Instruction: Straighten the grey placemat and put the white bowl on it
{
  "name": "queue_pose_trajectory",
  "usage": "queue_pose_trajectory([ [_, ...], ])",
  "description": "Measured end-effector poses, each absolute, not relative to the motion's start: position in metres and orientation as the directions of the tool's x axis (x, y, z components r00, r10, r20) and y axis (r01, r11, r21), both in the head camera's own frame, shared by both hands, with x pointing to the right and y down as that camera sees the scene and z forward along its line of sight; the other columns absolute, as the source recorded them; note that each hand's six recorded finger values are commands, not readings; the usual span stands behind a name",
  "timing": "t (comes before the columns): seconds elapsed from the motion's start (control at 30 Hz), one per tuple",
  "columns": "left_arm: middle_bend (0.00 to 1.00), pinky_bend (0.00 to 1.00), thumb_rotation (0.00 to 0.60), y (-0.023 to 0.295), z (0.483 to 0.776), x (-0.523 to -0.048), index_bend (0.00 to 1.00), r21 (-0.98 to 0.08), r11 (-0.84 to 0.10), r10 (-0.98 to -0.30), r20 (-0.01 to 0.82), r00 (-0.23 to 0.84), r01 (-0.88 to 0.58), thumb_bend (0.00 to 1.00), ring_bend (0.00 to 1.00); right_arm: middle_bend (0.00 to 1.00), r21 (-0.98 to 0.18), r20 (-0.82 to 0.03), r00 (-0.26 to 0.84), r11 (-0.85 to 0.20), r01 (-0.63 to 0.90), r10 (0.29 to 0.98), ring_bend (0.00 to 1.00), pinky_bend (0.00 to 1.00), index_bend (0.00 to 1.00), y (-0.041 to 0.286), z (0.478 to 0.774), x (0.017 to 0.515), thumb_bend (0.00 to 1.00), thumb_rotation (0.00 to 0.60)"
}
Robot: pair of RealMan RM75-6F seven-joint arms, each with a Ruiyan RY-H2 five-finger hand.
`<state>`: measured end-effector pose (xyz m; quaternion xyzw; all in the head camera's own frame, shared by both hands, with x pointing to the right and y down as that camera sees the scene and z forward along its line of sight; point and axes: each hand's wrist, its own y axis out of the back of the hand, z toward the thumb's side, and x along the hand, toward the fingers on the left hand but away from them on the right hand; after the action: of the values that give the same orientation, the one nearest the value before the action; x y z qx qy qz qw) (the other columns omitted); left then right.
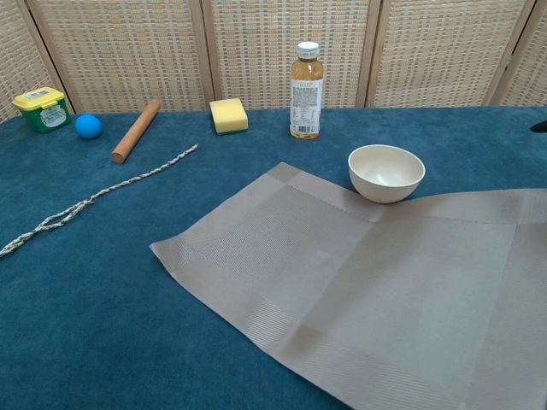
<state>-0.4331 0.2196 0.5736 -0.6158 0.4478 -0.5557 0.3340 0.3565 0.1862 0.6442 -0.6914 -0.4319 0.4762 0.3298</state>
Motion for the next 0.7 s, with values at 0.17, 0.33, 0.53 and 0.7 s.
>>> queue_pose_trajectory([
  [0.17,0.0,0.0,0.6,0.22,0.575,-0.432,0.0,-0.908,-0.381,-0.921,0.389,-0.015,-0.175,0.0,0.0,0.18,-0.871,-0.421,0.1,-0.432,0.233,0.902,0.0,0.03,0.73,0.164,0.654,0.388,0.58,0.6],
  [0.33,0.0,0.0,0.6,0.22,0.575,-0.431,0.0,-0.908,-0.381,-0.921,0.389,-0.013,-0.174,0.0,0.0,0.04,-0.878,-0.442,0.027,-0.439,0.189,0.897,0.0,0.0,0.52,0.142,0.659,0.415,0.48,0.6],
  [0.53,0.0,0.0,0.6,0.221,0.576,-0.431,0.0,-0.907,-0.385,-0.92,0.392,-0.011,-0.173,0.0,0.0,0.0,-0.883,-0.44,-0.035,-0.426,0.196,0.897,0.0,0.0,0.13,0.142,0.656,0.428,0.31,0.6],
  [0.7,0.0,0.0,0.6,0.221,0.578,-0.429,0.0,-0.904,-0.392,-0.918,0.398,0.001,-0.169,0.0,0.0,0.0,-0.881,-0.433,-0.077,-0.403,0.25,0.898,0.0,0.0,0.11,0.155,0.645,0.432,0.28,0.6],
])
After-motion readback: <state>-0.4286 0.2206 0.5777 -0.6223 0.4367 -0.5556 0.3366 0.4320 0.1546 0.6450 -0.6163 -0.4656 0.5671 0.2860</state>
